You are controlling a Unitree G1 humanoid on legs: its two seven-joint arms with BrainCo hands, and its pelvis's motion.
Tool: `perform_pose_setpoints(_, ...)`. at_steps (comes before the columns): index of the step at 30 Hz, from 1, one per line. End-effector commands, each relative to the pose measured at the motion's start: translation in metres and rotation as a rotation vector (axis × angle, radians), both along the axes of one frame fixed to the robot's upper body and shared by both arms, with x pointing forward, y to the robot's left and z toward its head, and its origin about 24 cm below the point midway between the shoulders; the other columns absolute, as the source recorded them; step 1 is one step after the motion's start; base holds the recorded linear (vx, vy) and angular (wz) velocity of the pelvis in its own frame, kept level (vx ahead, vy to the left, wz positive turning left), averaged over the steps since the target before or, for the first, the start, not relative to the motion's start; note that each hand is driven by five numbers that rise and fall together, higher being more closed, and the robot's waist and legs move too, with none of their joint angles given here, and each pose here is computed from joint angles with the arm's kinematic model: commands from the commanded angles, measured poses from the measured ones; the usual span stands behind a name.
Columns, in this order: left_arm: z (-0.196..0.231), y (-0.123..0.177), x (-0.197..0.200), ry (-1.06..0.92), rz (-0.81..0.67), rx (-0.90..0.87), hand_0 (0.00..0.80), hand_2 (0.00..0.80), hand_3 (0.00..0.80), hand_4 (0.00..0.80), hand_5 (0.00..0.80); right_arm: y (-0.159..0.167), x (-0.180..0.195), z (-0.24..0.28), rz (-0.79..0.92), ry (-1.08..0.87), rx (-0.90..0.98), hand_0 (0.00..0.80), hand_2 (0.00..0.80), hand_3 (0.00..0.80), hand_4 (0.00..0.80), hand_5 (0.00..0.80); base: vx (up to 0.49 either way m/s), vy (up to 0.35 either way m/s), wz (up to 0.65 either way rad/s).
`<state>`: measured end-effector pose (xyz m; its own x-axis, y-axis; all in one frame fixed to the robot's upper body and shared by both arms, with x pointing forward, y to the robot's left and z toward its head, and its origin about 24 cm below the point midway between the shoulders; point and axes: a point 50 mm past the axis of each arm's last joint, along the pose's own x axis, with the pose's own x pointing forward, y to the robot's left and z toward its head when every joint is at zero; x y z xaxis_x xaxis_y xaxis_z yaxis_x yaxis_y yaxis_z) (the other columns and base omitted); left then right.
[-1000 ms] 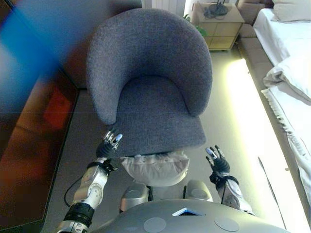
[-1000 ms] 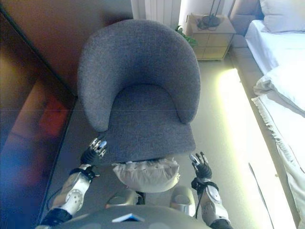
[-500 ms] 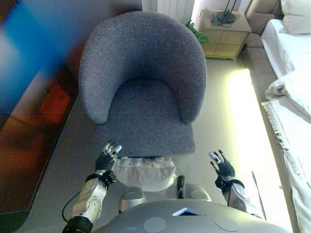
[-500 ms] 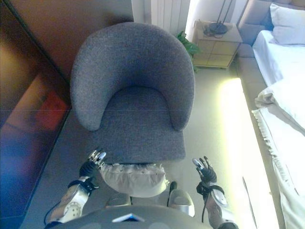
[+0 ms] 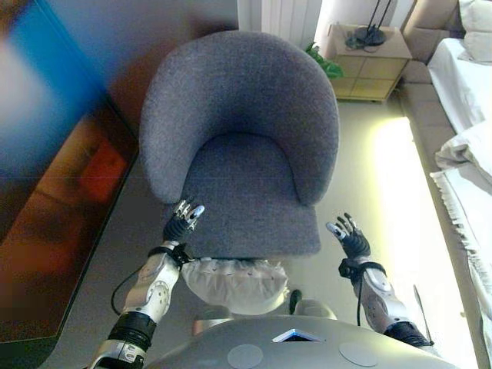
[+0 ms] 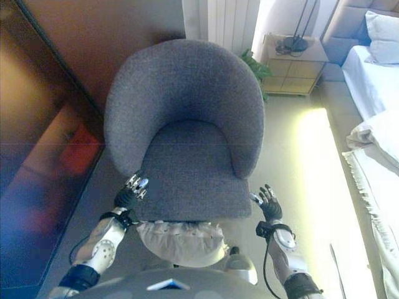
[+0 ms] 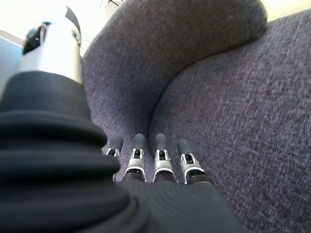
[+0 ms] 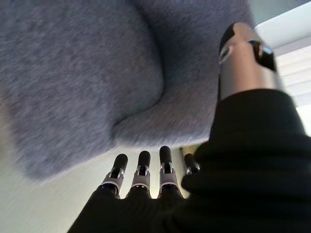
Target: Pick up the cushion and take it to the sofa
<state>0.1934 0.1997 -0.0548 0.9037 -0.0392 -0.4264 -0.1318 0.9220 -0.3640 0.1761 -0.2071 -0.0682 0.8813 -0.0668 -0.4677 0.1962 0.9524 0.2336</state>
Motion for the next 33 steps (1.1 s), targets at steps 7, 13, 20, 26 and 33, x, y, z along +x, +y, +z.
perform_pose_setpoints(7, 0.037, -0.047, 0.005, -0.369, -0.205, -0.961, 0.0, 0.0, 0.0, 0.0, 0.0, 0.073, 0.026, 0.052, 0.243, -0.5, 1.171, 0.0, 0.0, 0.0, 0.0, 0.0, 0.026, 0.0, 0.0)
perform_pose_setpoints(13, 0.033, -0.038, 0.002, -0.356, -0.159, -0.93, 0.0, 0.0, 0.0, 0.0, 0.0, 0.071, 0.025, 0.051, 0.26, -0.48, 1.125, 0.0, 0.0, 0.0, 0.0, 0.0, 0.038, -0.004, -0.03)
perform_pose_setpoints(20, 0.032, -0.04, -0.002, -0.375, -0.143, -0.973, 0.0, 0.0, 0.0, 0.0, 0.0, 0.076, 0.015, 0.051, 0.316, -0.471, 1.147, 0.0, 0.0, 0.0, 0.0, 0.0, 0.001, 0.001, 0.0)
perform_pose_setpoints(26, 0.035, -0.04, -0.001, -0.382, -0.157, -0.967, 0.0, 0.0, 0.0, 0.0, 0.0, 0.075, 0.015, 0.05, 0.321, -0.463, 1.135, 0.0, 0.0, 0.0, 0.0, 0.0, 0.0, 0.0, 0.0)
perform_pose_setpoints(33, 0.033, -0.039, -0.001, -0.364, -0.137, -0.967, 0.0, 0.0, 0.0, 0.0, 0.0, 0.075, 0.015, 0.049, 0.327, -0.445, 1.116, 0.0, 0.0, 0.0, 0.0, 0.0, 0.0, 0.0, 0.0)
